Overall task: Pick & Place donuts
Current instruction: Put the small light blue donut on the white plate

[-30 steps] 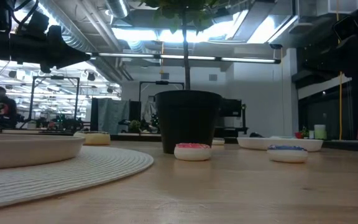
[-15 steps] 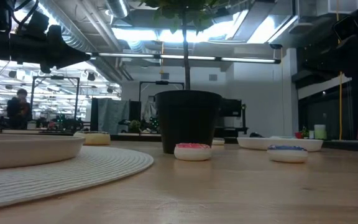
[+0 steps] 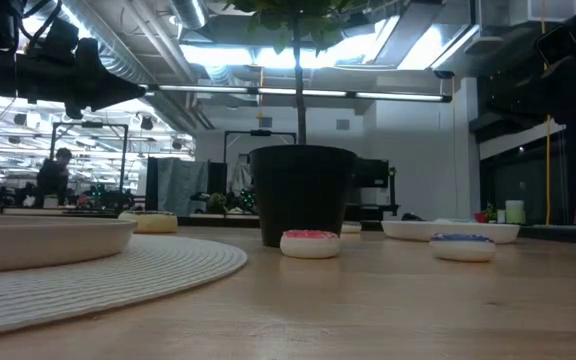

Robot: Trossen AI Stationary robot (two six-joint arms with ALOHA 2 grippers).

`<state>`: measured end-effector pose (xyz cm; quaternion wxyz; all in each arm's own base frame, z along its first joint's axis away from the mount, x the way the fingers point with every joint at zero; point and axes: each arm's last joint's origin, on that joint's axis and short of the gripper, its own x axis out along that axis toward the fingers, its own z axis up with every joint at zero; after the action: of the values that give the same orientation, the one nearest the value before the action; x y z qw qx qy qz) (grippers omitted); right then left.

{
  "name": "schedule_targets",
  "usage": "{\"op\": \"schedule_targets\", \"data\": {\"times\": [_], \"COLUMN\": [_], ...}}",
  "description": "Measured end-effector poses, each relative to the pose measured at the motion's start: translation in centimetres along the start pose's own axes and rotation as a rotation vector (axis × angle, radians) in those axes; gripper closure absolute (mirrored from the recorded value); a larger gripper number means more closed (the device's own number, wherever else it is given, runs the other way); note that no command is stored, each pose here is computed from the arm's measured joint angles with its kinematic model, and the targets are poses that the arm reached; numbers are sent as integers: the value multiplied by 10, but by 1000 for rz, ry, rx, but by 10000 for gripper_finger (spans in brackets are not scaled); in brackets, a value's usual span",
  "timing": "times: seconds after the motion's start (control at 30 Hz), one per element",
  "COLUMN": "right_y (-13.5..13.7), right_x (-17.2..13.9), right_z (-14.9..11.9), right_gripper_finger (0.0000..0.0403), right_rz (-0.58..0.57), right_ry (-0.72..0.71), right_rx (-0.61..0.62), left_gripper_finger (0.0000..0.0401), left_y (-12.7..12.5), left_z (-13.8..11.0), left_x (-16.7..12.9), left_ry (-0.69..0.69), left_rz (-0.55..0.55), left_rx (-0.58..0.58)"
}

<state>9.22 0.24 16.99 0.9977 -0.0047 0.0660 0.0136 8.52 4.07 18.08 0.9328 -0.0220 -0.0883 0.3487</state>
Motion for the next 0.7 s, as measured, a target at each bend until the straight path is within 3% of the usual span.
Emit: {"op": "schedule_targets", "data": {"times": [0.27, 0.4, 0.7], "right_y": [0, 0, 0], "right_x": [0, 0, 0], "right_z": [0, 0, 0], "right_gripper_finger": [340, 340, 340], "right_rz": [0, 0, 0], "right_ry": [0, 0, 0], "right_rx": [0, 0, 0], "left_gripper_finger": [333, 297, 247], "left_y": [0, -4, -4], "left_z": [14, 25, 52], "left_x": [-1, -2, -4], "left_ry": [-38, -65, -112], "left_rz": [-1, -111, -125], "left_rx": [10, 72, -15]}}
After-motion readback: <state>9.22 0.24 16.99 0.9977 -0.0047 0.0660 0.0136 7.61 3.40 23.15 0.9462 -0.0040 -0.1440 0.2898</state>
